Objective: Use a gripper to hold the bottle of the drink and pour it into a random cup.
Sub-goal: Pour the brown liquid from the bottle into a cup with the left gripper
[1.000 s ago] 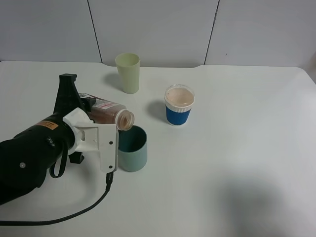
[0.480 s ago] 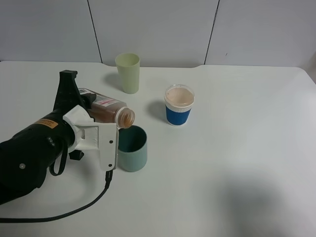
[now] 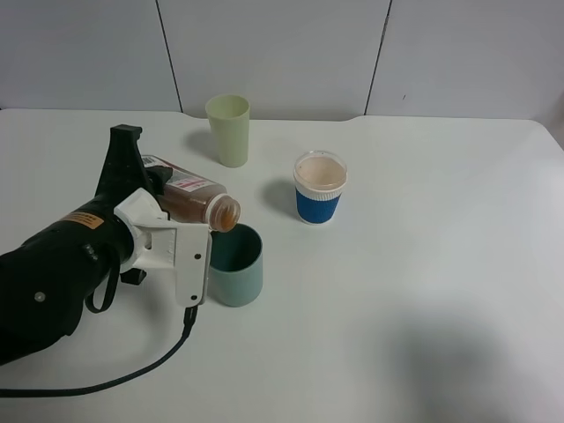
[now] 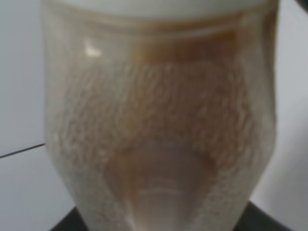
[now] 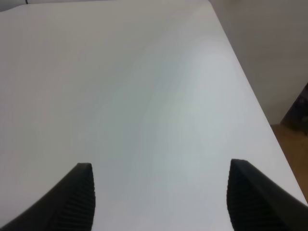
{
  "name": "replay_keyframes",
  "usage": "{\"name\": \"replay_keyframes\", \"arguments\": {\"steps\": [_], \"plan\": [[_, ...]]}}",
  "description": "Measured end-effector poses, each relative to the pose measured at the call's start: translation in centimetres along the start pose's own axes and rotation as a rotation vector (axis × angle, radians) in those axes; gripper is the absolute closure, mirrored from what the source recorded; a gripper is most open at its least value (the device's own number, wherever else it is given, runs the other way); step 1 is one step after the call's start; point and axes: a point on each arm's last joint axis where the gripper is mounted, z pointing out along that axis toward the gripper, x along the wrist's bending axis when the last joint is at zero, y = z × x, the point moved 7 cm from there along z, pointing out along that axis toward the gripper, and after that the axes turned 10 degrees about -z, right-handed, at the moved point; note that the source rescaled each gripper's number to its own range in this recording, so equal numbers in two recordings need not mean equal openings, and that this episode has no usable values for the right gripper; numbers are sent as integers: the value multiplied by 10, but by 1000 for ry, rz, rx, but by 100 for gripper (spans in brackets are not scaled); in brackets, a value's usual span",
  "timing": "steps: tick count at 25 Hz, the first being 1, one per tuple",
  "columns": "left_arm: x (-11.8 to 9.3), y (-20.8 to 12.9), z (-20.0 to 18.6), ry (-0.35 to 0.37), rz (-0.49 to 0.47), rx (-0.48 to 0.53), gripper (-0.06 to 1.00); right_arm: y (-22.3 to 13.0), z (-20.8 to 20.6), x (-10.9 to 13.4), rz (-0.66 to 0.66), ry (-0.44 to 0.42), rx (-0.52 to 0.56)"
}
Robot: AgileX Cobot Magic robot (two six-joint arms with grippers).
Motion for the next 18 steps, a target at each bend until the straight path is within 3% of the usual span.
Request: {"name": "replay_keyframes", "arguments": {"steps": [18], "plan": [[2,0,0,14,56,3,94,0,0,0,0,0,0]]}}
